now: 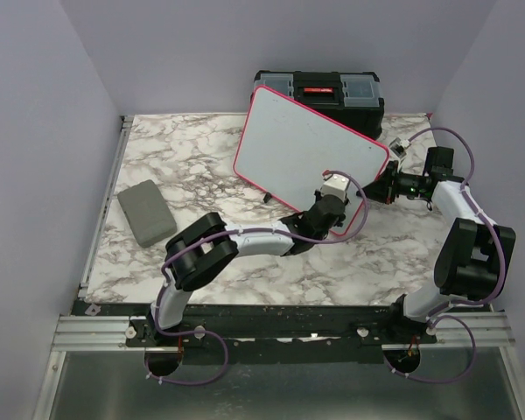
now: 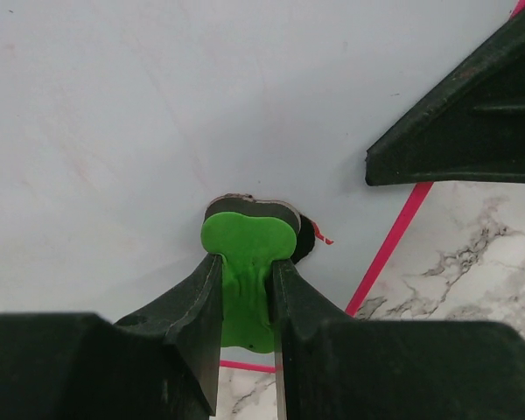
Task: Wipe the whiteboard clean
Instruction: Erase the whiteboard at the whiteboard stand.
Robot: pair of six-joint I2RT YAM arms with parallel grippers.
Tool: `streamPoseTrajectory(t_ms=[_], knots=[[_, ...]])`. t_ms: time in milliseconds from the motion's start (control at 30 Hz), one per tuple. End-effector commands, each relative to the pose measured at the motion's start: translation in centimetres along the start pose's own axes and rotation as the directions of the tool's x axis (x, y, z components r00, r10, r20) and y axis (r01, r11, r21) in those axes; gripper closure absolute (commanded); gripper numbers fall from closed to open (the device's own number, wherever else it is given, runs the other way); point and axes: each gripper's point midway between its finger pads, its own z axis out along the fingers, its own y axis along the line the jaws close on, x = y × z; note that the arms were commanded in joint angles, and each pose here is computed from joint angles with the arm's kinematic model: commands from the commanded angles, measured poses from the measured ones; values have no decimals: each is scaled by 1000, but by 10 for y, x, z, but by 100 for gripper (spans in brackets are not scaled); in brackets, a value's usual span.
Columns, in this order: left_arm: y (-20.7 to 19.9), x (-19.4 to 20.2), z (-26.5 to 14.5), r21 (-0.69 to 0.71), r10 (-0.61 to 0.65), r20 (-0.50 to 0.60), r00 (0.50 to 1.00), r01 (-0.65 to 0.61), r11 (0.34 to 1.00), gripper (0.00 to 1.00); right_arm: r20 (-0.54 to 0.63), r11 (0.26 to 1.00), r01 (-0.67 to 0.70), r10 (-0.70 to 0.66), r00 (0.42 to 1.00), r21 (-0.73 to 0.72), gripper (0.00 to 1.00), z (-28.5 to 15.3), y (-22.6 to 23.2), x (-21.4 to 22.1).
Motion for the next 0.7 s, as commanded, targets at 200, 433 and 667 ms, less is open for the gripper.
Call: streamPoseTrajectory(t_ms=[200,433,667], knots=[[14,-3,6,-34,-38,10,999,39,999,100,45,993,-21,27,999,-116,99,2,30,-13],[-23,32,-3,38,-25,-35,999,27,999,100,46,993,-19,24,999,-114,99,1,30,-14],[-33,31,-5,53,1,-30,1000,0,999,100,48,993,-17,23,999,-116,99,1,31,-14]])
